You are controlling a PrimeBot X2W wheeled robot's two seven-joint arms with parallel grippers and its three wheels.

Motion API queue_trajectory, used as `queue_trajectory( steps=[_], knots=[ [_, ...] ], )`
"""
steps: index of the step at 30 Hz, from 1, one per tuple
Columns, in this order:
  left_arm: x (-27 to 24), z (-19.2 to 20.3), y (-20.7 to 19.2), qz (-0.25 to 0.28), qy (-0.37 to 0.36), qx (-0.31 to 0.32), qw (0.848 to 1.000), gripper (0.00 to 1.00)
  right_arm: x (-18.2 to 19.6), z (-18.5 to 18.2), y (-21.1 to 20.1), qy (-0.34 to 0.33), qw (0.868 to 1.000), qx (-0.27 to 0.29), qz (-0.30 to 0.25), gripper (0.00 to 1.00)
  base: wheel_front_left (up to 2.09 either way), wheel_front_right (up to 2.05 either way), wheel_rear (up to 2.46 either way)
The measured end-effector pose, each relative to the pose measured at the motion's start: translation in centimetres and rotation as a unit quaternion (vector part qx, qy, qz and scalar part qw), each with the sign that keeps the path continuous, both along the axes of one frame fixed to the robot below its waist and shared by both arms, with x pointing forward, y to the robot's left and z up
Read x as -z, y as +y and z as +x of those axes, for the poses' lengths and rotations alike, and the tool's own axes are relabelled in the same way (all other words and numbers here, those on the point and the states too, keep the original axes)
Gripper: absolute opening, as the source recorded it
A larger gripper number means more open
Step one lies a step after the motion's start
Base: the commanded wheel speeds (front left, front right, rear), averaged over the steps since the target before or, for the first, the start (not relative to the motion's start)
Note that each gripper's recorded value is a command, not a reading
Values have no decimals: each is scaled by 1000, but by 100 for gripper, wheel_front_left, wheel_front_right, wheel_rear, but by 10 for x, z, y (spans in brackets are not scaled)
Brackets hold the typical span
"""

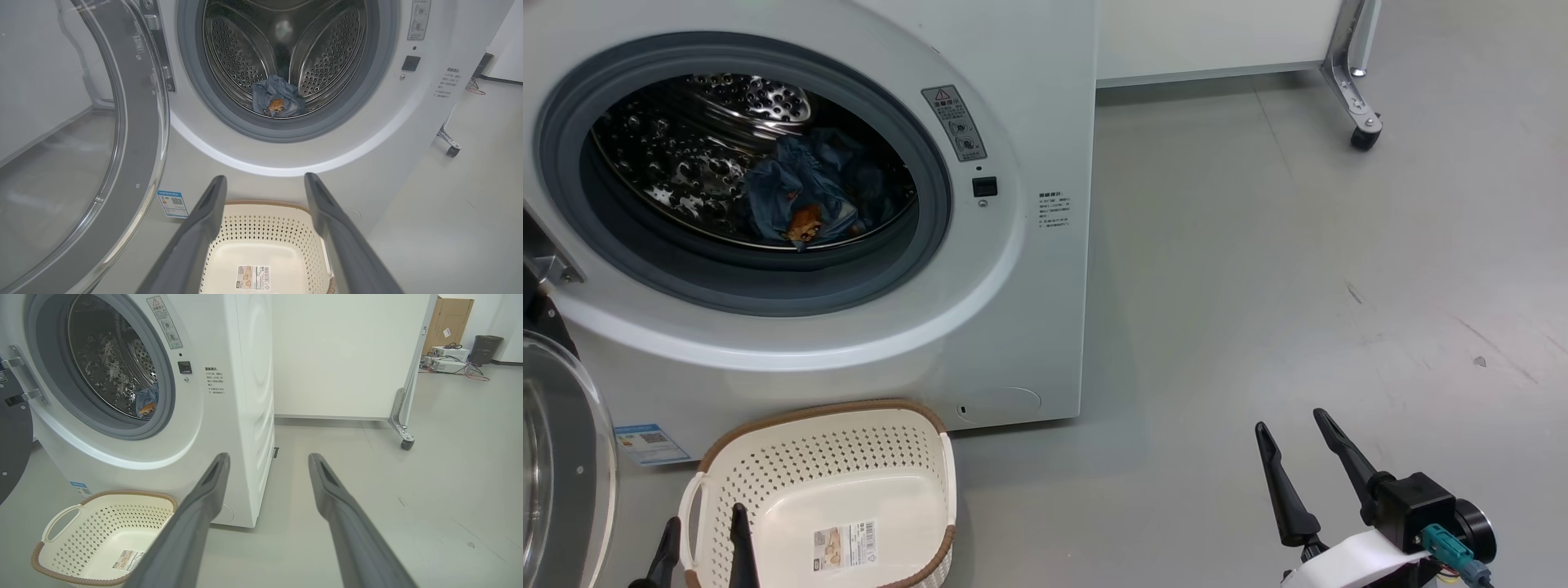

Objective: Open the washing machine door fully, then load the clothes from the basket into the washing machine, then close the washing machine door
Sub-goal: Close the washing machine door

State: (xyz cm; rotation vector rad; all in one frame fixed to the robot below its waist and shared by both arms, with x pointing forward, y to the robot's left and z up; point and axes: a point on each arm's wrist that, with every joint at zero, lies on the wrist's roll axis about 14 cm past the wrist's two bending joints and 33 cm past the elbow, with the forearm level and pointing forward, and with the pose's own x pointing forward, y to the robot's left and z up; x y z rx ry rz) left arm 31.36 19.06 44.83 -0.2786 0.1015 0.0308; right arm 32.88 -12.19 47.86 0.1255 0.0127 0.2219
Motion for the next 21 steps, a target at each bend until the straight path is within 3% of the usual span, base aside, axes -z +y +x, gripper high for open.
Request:
queue_trajectory(
  steps=[21],
  knots=[
    [-3,-4,-6,4,1,-2,1000,100,2,0,0,4,1000,1,1,100,-98,120,-22]
  ],
)
